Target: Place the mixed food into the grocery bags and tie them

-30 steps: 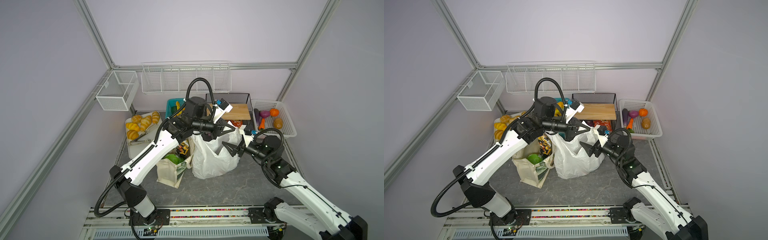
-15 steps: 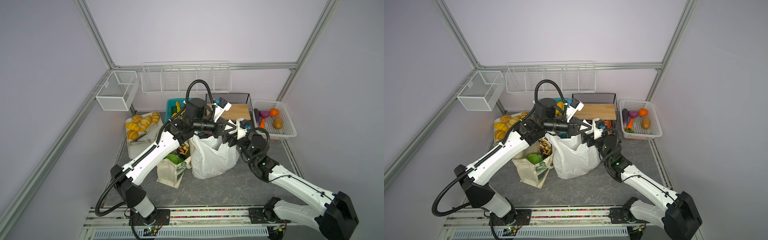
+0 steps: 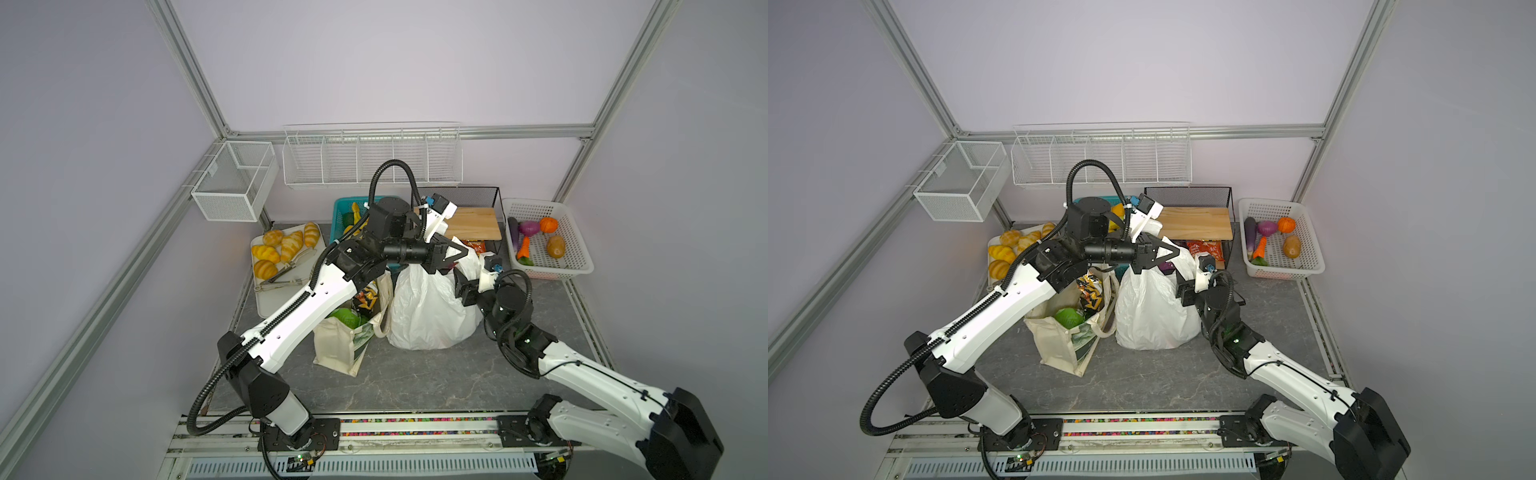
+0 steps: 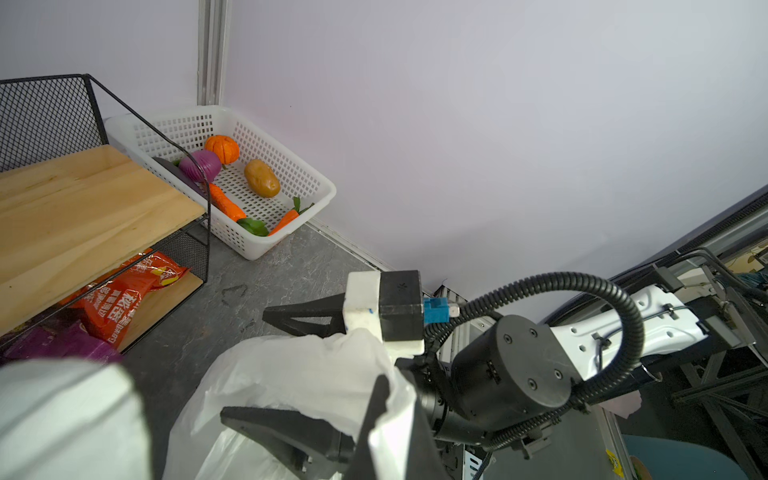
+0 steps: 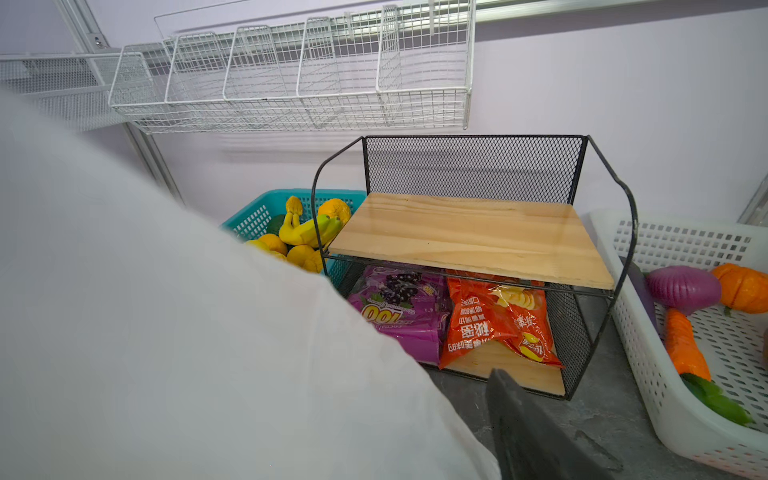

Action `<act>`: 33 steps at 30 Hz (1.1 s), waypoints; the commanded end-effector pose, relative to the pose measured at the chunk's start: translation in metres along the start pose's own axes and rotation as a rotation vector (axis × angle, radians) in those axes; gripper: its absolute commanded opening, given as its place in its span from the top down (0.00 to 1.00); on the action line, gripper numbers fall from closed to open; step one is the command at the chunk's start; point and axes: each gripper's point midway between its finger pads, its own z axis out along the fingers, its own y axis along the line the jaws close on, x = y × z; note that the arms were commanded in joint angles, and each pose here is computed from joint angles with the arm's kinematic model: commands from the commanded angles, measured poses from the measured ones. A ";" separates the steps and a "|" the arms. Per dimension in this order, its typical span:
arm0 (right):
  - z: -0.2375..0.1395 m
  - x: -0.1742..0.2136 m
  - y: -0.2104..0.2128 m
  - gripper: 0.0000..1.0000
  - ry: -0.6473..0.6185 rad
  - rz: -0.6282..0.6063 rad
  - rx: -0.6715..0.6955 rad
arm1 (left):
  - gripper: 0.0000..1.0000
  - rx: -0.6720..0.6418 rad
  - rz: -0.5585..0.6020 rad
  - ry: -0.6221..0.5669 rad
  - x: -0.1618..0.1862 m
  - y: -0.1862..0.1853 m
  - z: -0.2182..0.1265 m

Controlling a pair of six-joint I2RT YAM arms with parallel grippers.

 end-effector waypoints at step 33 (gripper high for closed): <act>-0.015 -0.013 0.028 0.04 0.137 -0.096 -0.344 | 1.00 -0.082 -0.012 -0.086 -0.015 0.024 -0.021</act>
